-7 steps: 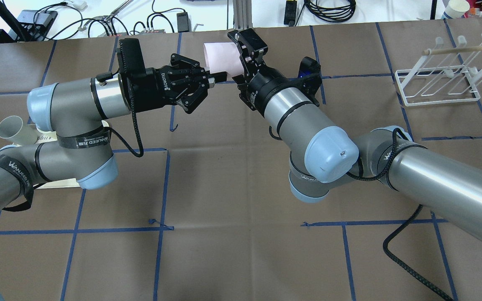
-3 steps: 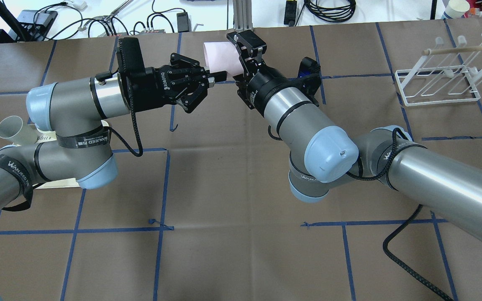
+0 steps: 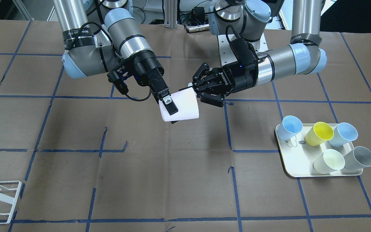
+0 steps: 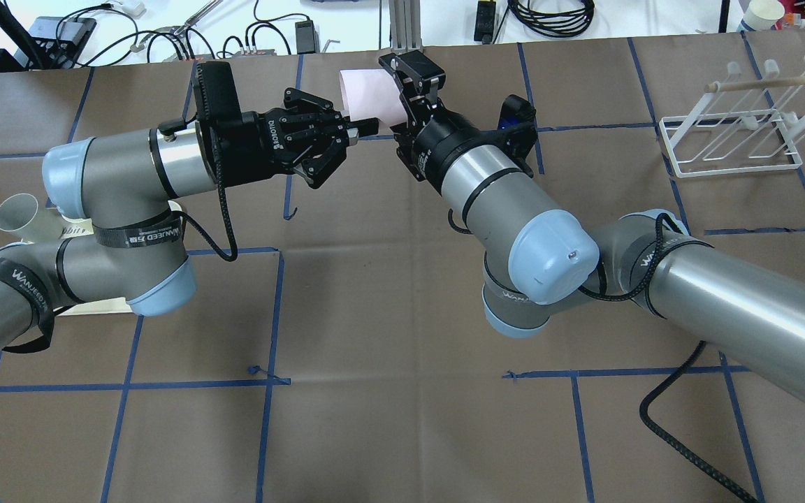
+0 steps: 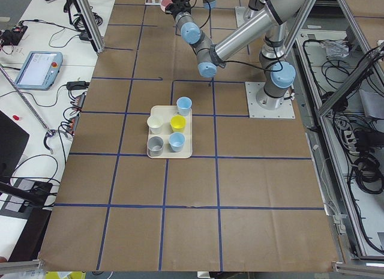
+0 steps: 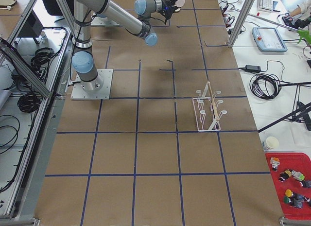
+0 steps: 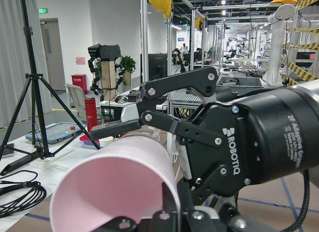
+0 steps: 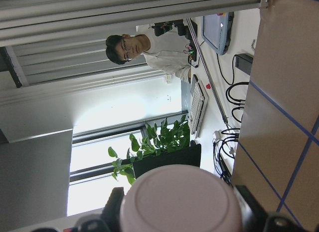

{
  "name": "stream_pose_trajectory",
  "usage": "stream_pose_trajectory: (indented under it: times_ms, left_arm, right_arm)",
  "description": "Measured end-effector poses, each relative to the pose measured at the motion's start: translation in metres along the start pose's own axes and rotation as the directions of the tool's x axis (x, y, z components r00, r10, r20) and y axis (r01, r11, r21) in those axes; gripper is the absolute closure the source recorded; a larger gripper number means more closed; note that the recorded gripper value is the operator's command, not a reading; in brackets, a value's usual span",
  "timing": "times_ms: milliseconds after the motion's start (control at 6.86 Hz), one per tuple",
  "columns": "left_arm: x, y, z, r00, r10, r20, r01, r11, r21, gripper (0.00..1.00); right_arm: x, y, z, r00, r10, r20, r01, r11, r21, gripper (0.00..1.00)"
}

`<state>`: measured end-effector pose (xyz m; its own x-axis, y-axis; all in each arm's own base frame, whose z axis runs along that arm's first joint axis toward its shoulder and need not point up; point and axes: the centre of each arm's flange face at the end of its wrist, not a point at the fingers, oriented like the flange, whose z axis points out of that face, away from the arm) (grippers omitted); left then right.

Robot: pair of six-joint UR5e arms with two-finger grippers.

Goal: Transfer IKEA cup to right arm and place on rack

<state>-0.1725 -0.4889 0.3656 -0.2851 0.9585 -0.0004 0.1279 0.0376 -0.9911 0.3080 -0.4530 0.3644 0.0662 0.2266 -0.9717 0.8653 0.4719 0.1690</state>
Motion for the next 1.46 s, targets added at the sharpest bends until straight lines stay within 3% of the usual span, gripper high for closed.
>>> stream_pose_trajectory:
  times_ms: [438,583,875,1458]
  left_arm:
    - [0.001,-0.004,-0.001,1.000,-0.004,0.001,0.004,1.000,0.001,0.57]
    - [0.001,-0.005,-0.001,1.000,-0.007,0.001,0.007,1.000,0.002,0.33]
    - [0.001,-0.007,-0.001,1.000,-0.013,0.004,0.013,1.000,0.002,0.03]
    - [-0.007,-0.015,-0.016,0.997,-0.068,0.038,0.067,0.998,0.007,0.01]
  right_arm:
    - [0.000,0.000,0.000,1.000,0.000,0.000,0.000,1.000,0.000,0.32]
    - [0.000,0.000,0.000,1.000,0.000,0.001,0.000,1.000,-0.001,0.34]
    - [-0.001,0.000,0.000,1.000,0.000,0.001,0.000,1.000,-0.001,0.35]
    - [-0.001,0.000,0.000,1.000,-0.001,0.001,0.001,1.000,-0.004,0.43]
